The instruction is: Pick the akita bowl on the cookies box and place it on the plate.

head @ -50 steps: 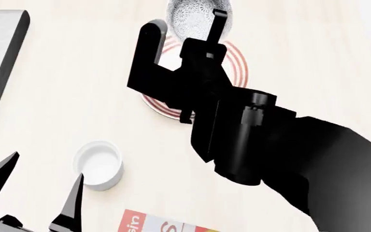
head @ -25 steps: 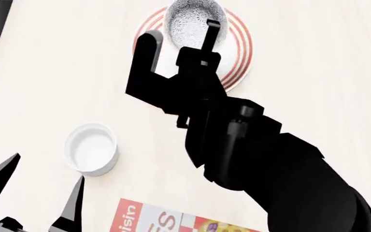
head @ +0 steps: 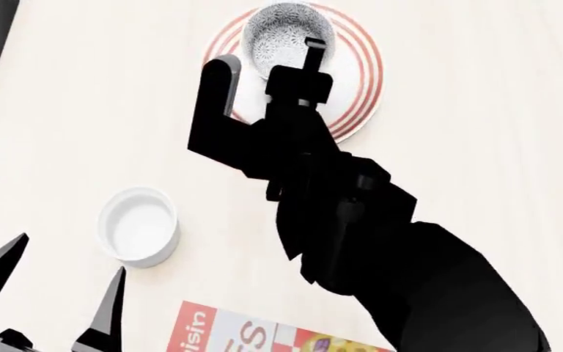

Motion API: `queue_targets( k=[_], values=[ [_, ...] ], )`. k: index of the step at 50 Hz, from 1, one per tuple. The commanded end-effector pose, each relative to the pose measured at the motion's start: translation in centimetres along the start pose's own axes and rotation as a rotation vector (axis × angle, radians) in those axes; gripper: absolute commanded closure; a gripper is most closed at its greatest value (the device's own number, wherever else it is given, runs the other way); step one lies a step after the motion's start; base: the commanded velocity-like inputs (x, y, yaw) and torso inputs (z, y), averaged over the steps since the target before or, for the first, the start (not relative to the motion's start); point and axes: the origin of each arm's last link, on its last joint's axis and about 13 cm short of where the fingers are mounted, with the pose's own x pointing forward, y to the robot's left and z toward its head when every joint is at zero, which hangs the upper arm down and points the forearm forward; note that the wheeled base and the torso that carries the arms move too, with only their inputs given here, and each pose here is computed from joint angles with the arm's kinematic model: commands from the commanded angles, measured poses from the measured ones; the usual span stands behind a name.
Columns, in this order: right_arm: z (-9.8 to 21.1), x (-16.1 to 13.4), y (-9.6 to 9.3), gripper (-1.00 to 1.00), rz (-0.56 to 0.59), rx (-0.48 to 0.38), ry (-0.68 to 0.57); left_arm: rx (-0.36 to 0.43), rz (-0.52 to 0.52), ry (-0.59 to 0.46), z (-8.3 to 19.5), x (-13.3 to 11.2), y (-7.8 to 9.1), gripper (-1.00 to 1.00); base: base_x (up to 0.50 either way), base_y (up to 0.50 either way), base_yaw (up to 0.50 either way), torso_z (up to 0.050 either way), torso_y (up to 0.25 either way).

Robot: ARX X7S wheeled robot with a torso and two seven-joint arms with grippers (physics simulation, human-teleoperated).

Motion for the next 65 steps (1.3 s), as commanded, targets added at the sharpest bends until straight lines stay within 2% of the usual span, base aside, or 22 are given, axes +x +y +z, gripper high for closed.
queue_targets(
  k=[1, 16, 26, 35, 38, 43, 44, 46, 48, 51, 52, 54, 55, 57, 58, 63, 65],
  values=[
    [1.0, -0.2, -0.5, -1.0, 0.022, -0.011, -0.002, 0.006, -0.002, -0.019, 0.2, 0.1, 0.1, -1.0, 0.0, 0.0, 0.0, 0.0, 0.0],
    [0.6, -2.7, -1.6, -1.0, 0.042, -0.034, -0.019, 0.006, 0.004, -0.016, 0.2, 0.0, 0.1, -1.0, 0.0, 0.0, 0.0, 0.0, 0.0],
    [0.1, -6.8, -2.2, -1.0, 0.049, -0.036, -0.067, 0.006, 0.01, -0.023, 0.5, -0.2, 0.1, -1.0, 0.0, 0.0, 0.0, 0.0, 0.0],
    [-0.7, -11.7, -3.1, -1.0, -0.036, 0.01, -0.13, 0.004, 0.041, -0.034, 0.9, -0.1, 0.3, -1.0, 0.0, 0.0, 0.0, 0.0, 0.0],
    [-0.7, -14.1, -3.7, -1.0, -0.123, 0.049, -0.179, -0.007, 0.062, -0.055, 1.4, -0.3, 0.5, -1.0, 0.0, 0.0, 0.0, 0.0, 0.0],
    [-0.6, -17.7, -2.9, -1.0, -0.217, 0.088, -0.263, -0.005, 0.093, -0.071, 1.7, -0.6, 0.8, -1.0, 0.0, 0.0, 0.0, 0.0, 0.0],
    [-0.7, -18.7, -2.3, -1.0, -0.229, 0.125, -0.288, -0.002, 0.107, -0.09, 2.0, -0.8, 0.9, -1.0, 0.0, 0.0, 0.0, 0.0, 0.0],
    [-1.0, -19.4, -1.9, -1.0, -0.265, 0.125, -0.295, -0.004, 0.114, -0.103, 2.3, -1.0, 0.9, -1.0, 0.0, 0.0, 0.0, 0.0, 0.0],
    [-1.1, -21.1, -0.4, -1.0, -0.296, 0.14, -0.318, 0.0, 0.131, -0.131, 2.7, -1.3, 1.0, -1.0, 0.0, 0.0, 0.0, 0.0, 0.0],
    [-1.0, -22.7, 0.7, -1.0, -0.346, 0.152, -0.338, 0.005, 0.157, -0.159, 3.0, -1.6, 1.0, -1.0, 0.0, 0.0, 0.0, 0.0, 0.0],
    [-1.0, -23.7, 1.1, -1.0, -0.373, 0.188, -0.354, 0.005, 0.166, -0.171, 3.2, -1.9, 1.1, -1.0, 0.0, 0.0, 0.0, 0.0, 0.0],
    [-1.1, -24.6, 1.5, -1.0, -0.429, 0.196, -0.36, 0.014, 0.192, -0.192, 3.3, -2.1, 1.1, -1.0, 0.0, 0.0, 0.0, 0.0, 0.0],
    [-1.3, -25.4, 1.9, -1.0, -0.49, 0.224, -0.363, 0.024, 0.225, -0.215, 3.4, -2.3, 1.2, -1.0, 0.0, 0.0, 0.0, 0.0, 0.0],
    [-1.4, -26.2, 2.3, -1.0, -0.52, 0.288, -0.374, 0.022, 0.251, -0.231, 3.5, -2.4, 1.4, -1.0, 0.0, 0.0, 0.0, 0.0, 0.0],
    [-1.7, -26.9, 2.7, -1.0, -0.588, 0.297, -0.37, 0.018, 0.279, -0.249, 3.6, -2.6, 1.5, -1.0, 0.0, 0.0, 0.0, 0.0, 0.0],
    [-2.4, -28.6, 4.2, -1.0, -0.658, 0.395, -0.37, 0.038, 0.339, -0.31, 4.1, -3.3, 1.8, -1.0, 0.0, 0.0, 0.0, 0.0, 0.0],
    [-2.6, -29.0, 4.7, -1.0, -0.675, 0.402, -0.37, 0.044, 0.354, -0.319, 4.1, -3.4, 1.8, -1.0, 0.0, 0.0, 0.0, 0.0, 0.0]
  ],
)
